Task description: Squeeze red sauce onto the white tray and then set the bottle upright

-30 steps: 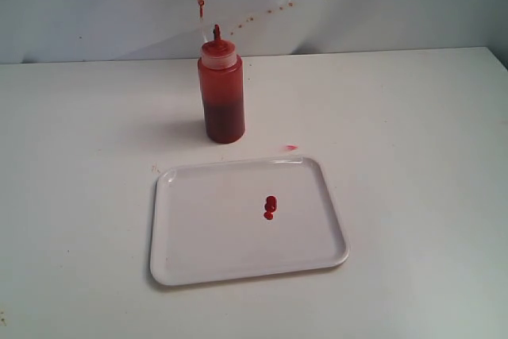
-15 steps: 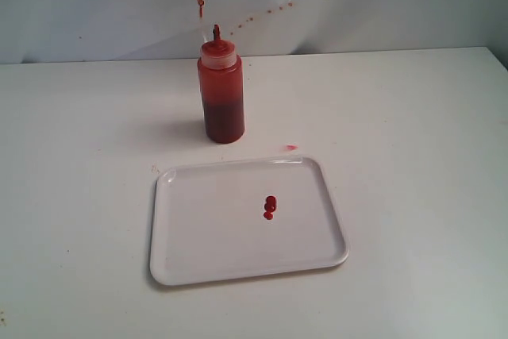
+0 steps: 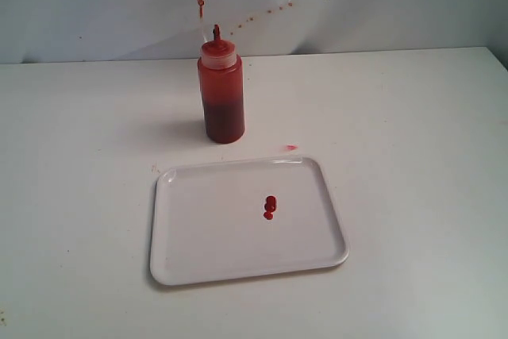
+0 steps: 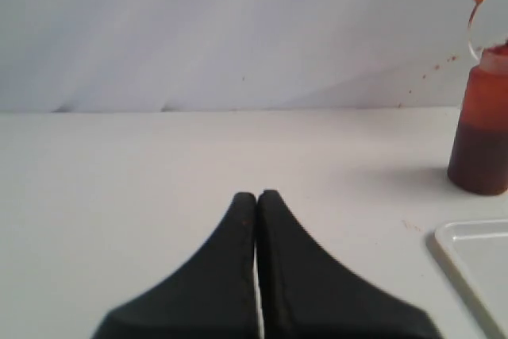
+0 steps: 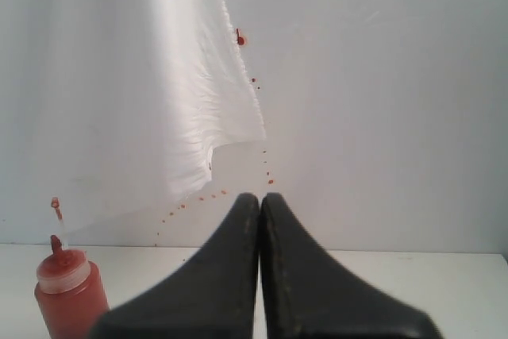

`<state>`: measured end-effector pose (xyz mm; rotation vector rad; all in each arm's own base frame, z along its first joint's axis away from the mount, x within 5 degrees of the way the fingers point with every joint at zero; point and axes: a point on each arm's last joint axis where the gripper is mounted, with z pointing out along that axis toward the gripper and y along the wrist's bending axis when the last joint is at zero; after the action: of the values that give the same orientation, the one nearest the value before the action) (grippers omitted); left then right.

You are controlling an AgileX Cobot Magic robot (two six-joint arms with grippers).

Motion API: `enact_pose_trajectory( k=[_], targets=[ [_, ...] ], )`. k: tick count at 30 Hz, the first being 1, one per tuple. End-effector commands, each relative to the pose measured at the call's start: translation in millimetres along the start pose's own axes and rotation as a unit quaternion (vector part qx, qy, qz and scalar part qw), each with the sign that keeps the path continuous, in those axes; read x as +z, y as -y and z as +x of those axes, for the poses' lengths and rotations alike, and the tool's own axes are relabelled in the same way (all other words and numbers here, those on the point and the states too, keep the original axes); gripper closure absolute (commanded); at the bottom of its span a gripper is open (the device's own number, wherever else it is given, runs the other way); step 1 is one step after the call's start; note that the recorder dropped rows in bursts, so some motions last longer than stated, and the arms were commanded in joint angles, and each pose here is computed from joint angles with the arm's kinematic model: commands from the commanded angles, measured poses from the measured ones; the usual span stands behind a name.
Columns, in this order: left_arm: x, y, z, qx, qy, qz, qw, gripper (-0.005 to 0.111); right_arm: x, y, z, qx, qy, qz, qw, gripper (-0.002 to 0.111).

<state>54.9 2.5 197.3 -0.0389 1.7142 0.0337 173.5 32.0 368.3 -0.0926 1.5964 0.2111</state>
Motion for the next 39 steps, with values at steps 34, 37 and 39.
enact_pose_trajectory(
  k=[34,37,39],
  targets=[
    [0.6,0.7,16.5,0.013,-0.064,0.012,0.998,0.107,-1.4,0.2,0.8,0.002,0.000,-0.001,1.000,0.108],
    [0.6,0.7,16.5,0.013,-0.064,0.012,0.998,0.107,-1.4,0.2,0.8,0.002,0.000,-0.001,1.000,0.108],
    [0.6,0.7,16.5,0.013,-0.064,0.012,0.998,0.107,-1.4,0.2,0.8,0.002,0.000,-0.001,1.000,0.108]
  ],
)
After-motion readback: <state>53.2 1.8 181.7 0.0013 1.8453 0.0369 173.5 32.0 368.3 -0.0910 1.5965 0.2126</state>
